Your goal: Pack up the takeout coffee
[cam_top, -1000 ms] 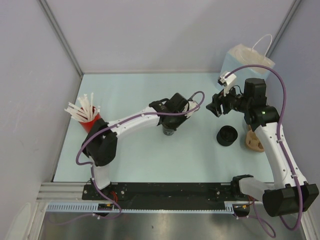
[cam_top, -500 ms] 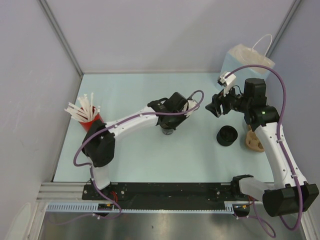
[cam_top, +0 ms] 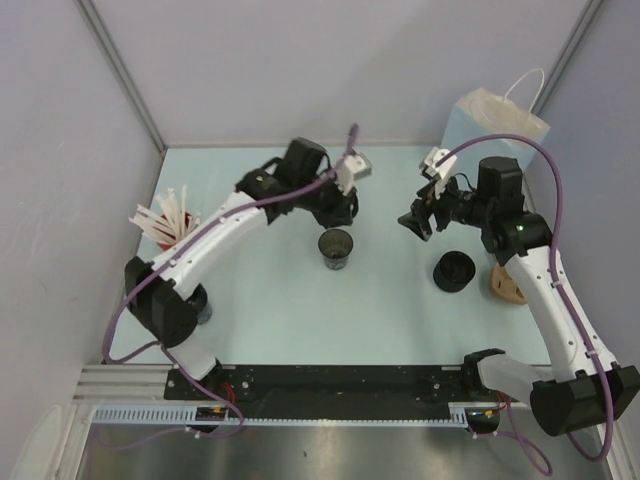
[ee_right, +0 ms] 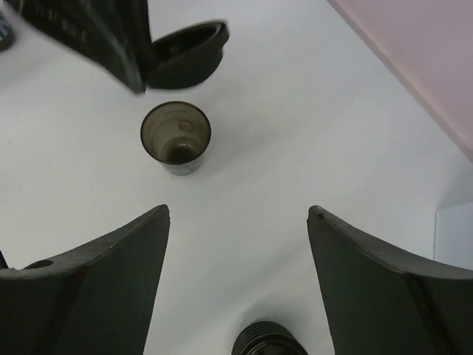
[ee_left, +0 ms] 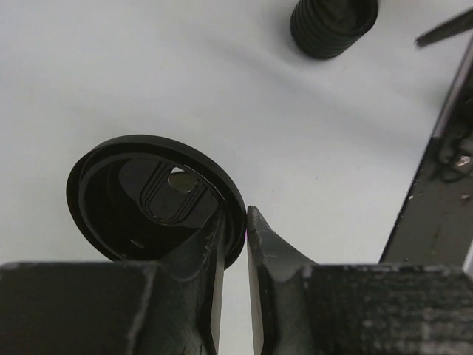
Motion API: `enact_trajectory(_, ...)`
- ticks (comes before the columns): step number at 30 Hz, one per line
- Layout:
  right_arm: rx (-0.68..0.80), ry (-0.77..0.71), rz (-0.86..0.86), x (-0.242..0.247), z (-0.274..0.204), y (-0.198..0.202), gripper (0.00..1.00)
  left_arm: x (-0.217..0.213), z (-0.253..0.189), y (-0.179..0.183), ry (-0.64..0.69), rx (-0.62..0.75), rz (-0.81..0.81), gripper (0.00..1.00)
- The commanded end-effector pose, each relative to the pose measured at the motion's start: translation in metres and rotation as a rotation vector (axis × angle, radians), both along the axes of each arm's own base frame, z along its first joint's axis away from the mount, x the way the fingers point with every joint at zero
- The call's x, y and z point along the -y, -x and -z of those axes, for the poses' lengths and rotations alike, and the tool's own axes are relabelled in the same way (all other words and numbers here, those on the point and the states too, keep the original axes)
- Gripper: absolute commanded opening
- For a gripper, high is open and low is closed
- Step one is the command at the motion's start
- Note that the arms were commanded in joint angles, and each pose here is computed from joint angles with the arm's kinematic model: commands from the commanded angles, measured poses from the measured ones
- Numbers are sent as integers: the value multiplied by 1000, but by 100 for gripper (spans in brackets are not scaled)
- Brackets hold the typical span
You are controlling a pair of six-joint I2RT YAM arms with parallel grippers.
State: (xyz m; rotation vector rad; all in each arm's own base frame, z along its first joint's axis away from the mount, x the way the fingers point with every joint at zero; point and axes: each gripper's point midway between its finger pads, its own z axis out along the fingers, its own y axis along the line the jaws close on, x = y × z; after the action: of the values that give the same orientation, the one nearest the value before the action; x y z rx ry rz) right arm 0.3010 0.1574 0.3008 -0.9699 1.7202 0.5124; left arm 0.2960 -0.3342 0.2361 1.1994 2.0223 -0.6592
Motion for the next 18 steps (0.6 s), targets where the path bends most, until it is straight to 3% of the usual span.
enact_trajectory(1,159,0,-98,-17,-25,0,82,-26,-86,21,291,-88,186,21)
enact_trajectory(5,208,-47,-189,-32,-37,3,88,-40,-118,37,473,-217,298,22)
enact_trajectory(12,366,-3,-213,-54,-57,-27,87,-46,-132,53,626,-441,423,24)
enact_trajectory(15,395,61,-227,-63,-53,-38,83,-47,-135,63,676,-530,513,24)
enact_trajectory(17,424,121,-239,-69,-51,-38,78,-52,-123,70,665,-714,471,24)
enact_trajectory(18,422,128,-244,-72,-51,-39,76,-51,-126,67,672,-625,523,24)
